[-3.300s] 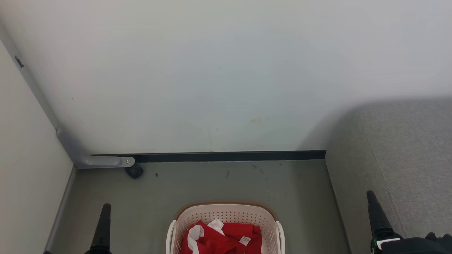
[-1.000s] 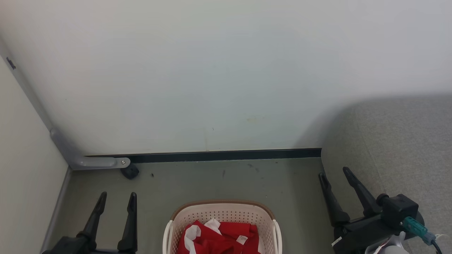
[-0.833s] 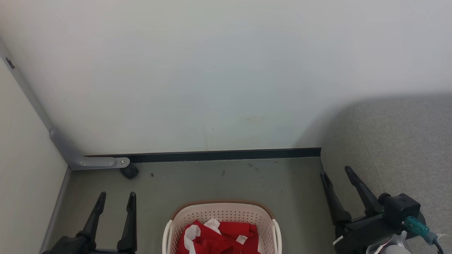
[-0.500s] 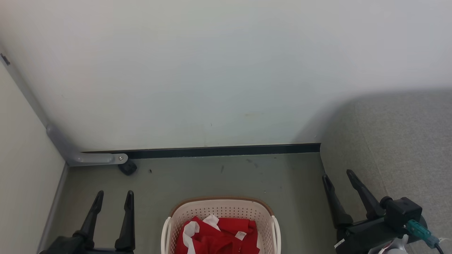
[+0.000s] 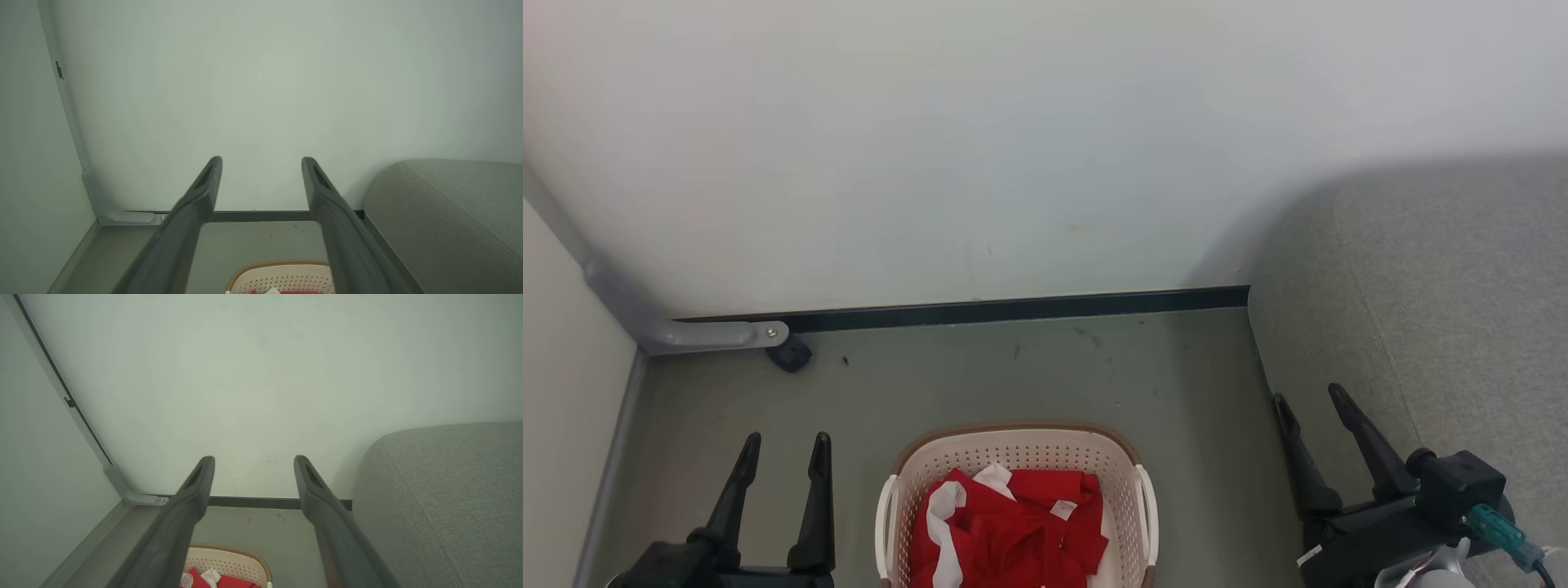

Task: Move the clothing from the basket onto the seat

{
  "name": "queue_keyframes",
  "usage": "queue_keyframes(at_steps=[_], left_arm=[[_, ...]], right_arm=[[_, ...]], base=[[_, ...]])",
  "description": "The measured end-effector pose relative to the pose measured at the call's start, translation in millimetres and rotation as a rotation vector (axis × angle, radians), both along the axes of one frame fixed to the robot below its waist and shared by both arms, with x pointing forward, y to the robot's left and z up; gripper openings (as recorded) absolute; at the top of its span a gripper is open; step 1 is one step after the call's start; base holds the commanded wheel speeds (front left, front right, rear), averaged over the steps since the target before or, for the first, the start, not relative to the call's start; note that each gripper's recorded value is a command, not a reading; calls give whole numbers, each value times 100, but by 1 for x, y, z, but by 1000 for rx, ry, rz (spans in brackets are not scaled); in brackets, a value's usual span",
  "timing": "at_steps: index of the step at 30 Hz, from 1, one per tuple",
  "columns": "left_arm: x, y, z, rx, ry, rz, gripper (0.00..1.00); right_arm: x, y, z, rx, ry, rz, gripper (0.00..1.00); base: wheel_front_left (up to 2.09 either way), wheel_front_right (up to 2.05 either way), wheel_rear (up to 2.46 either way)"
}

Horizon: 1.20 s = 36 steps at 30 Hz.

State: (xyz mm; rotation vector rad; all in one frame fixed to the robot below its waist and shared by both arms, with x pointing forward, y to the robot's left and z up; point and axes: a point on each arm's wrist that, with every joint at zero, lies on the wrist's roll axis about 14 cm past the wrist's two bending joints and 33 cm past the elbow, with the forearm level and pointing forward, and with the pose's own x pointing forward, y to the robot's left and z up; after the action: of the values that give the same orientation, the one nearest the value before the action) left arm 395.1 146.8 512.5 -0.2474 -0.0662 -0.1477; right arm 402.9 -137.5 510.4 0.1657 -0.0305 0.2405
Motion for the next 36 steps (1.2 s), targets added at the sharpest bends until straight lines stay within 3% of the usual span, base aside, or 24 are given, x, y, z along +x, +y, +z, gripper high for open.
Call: queue_keyframes(at_steps=[21,36], left_arm=[[61,-36,-57,-8,125,-139,100],[95,-78,-157,64,388,-323,100]], right_arm=[[35,-6,-46,13,97,-41,100],[65,-5,-91,55,181,-80,100]], base=[[0,0,0],[0,0,0]])
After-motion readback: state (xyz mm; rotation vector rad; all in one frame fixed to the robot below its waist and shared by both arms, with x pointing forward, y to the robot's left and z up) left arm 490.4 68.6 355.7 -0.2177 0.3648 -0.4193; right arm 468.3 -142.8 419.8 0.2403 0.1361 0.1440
